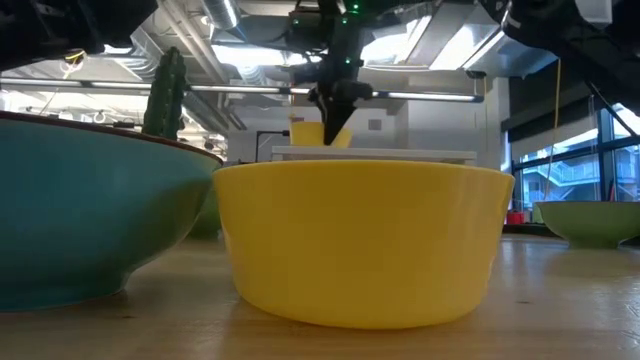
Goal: Pick & Place Mini bowls
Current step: Put the top yellow bowl on the shelf
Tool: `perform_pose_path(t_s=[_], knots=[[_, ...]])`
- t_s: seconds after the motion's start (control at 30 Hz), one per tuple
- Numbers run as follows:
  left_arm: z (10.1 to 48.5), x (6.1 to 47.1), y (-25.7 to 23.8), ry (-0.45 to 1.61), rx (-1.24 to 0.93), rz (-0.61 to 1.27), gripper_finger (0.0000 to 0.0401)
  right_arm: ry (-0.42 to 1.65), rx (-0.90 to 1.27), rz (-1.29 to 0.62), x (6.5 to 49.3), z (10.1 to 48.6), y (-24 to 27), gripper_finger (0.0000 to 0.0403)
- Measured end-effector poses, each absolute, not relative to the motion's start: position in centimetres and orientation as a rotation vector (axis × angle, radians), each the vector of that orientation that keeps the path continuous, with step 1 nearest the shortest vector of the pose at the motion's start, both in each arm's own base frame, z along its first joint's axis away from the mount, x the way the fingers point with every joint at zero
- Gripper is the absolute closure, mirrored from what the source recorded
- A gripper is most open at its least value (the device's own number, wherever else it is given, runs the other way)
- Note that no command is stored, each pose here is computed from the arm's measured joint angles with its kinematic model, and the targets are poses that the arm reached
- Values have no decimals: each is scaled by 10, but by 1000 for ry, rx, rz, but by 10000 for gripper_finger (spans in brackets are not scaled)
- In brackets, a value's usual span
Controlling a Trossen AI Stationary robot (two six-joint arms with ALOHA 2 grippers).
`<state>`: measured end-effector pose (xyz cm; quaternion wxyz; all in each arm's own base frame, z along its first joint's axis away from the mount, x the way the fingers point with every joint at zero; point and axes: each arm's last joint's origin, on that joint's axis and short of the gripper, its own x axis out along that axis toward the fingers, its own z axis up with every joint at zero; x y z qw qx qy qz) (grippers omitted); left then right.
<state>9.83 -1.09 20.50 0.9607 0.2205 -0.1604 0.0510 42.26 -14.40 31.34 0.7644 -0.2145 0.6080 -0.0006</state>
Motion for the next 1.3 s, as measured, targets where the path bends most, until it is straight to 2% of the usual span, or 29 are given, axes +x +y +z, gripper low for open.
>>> perform_pose_path(t_s=[0.33, 0.67, 0.93, 1.13, 1.3], knots=[[205, 98, -11, -332, 451, 83, 397, 1356, -512, 6, 428, 308, -133, 390], [205, 98, -12, -341, 427, 47, 399, 1334, -548, -11, 432, 307, -134, 312], [205, 98, -12, -341, 402, 43, 396, 1338, -579, -59, 433, 308, -136, 279], [205, 98, -12, -341, 401, 44, 399, 1319, -607, -109, 427, 324, -135, 275], [205, 98, -12, -341, 401, 44, 396, 1222, -605, -104, 411, 358, -120, 274]])
